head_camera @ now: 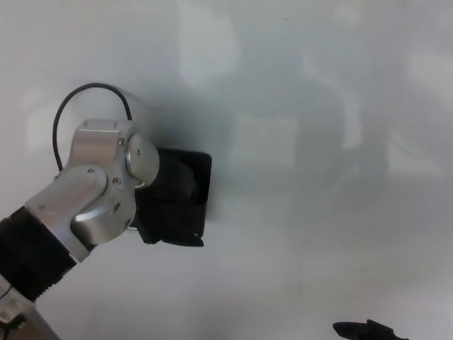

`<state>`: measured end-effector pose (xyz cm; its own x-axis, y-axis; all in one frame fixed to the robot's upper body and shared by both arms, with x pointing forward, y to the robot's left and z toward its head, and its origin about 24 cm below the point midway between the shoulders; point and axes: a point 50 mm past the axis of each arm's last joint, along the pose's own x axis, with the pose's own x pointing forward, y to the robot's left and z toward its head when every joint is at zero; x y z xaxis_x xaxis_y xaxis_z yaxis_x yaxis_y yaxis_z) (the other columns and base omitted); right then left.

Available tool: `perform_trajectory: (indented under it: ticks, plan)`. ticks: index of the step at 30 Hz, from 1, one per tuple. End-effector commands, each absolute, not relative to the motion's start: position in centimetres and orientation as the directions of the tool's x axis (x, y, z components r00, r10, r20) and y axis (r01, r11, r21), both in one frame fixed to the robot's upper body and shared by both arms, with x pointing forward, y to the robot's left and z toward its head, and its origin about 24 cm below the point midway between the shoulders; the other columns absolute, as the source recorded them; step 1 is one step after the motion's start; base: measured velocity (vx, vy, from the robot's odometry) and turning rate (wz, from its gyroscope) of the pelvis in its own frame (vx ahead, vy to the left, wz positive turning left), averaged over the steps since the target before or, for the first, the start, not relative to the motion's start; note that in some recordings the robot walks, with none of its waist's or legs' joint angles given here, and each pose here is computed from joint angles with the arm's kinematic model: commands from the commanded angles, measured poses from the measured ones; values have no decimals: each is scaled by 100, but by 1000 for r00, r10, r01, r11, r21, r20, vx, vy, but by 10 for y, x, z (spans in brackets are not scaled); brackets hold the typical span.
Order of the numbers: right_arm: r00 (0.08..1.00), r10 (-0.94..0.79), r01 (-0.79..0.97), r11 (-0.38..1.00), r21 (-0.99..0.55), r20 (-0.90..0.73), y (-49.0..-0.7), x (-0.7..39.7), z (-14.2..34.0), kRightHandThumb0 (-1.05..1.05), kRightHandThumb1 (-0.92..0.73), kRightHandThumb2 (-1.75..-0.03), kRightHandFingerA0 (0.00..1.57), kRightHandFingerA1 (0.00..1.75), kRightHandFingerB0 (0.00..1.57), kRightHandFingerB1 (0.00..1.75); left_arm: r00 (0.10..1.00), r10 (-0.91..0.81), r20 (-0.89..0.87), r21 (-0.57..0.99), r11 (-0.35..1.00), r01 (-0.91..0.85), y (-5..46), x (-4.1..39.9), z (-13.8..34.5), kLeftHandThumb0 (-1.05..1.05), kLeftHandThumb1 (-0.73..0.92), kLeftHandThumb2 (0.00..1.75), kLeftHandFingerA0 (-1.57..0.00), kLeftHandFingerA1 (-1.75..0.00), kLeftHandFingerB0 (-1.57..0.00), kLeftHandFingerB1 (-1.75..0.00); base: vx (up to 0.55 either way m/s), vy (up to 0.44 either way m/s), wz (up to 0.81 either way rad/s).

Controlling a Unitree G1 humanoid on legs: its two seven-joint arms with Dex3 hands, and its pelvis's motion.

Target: A magnetic marker holder is on the left hand side of the white board, the robot put the index and middle finger into the opening of the container and pull off the magnetic holder and hand it to a human on the left hand side.

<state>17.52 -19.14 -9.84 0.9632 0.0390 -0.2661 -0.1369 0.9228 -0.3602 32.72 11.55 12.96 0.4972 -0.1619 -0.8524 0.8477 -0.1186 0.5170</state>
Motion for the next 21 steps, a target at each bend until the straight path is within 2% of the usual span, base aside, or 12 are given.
perform_trajectory:
  ticks: [1,7,8,9,10,13,14,17,18,19,20,21]
  plan:
    - [966,17,-115,922,-370,-259,-196,176,-97,-50,-75,-63,82,55,68,43,542,-59,-839,542,-195,818,129,328,122,-94,60,97,-1,-21,-1,-5,0,0,0]
    - [969,18,-112,923,-368,-248,-196,179,-96,-50,-75,-63,78,54,69,43,538,-51,-842,536,-194,821,133,331,122,-95,58,95,-1,-15,-3,-1,0,0,0]
    - [969,18,-112,922,-371,-247,-196,179,-95,-52,-76,-63,81,56,70,43,543,-53,-838,541,-208,815,132,330,123,-89,56,93,0,-41,-19,-6,0,0,0]
    - [969,19,-113,921,-373,-247,-196,179,-95,-52,-76,-63,81,56,70,43,546,-55,-836,544,-218,810,131,330,123,-89,56,93,0,-41,-19,-6,0,0,0]
    - [969,19,-113,921,-373,-247,-196,179,-95,-50,-75,-63,79,55,70,43,554,-58,-831,551,-229,802,130,330,123,-81,48,84,-35,-54,-2,-13,0,0,0]
    - [969,22,-114,922,-370,-245,-195,179,-95,-50,-75,-63,80,56,70,43,626,-103,-773,620,-335,710,127,325,118,-36,31,84,-56,-66,0,-42,0,0,0]
    - [970,23,-114,923,-368,-243,-195,179,-95,-50,-75,-63,80,56,71,43,669,-133,-731,660,-387,644,127,323,114,-16,55,56,-68,-118,-34,-32,0,0,0]
    - [970,24,-115,923,-367,-243,-195,179,-95,-50,-76,-63,81,56,71,43,720,-184,-669,704,-466,536,128,318,104,-10,56,58,-68,-102,-41,-34,0,0,0]
    - [970,25,-115,923,-366,-242,-195,179,-95,-49,-76,-63,82,57,71,43,729,-190,-658,708,-485,513,128,318,101,-10,54,56,-75,-95,-65,-42,0,0,0]
    - [970,27,-115,924,-364,-240,-195,180,-95,-49,-76,-63,82,57,71,43,738,-198,-645,712,-505,487,130,318,97,-10,54,56,-75,-95,-65,-42,0,0,0]
    - [971,26,-114,925,-363,-238,-195,180,-94,-48,-75,-63,82,56,72,44,743,-198,-639,713,-514,476,130,319,95,-19,47,55,-79,-121,-79,-52,0,0,0]
    - [972,25,-111,925,-364,-234,-195,181,-94,-48,-76,-63,82,56,71,43,751,-196,-631,716,-520,466,130,321,94,-15,50,55,-76,-122,-75,-54,0,0,0]
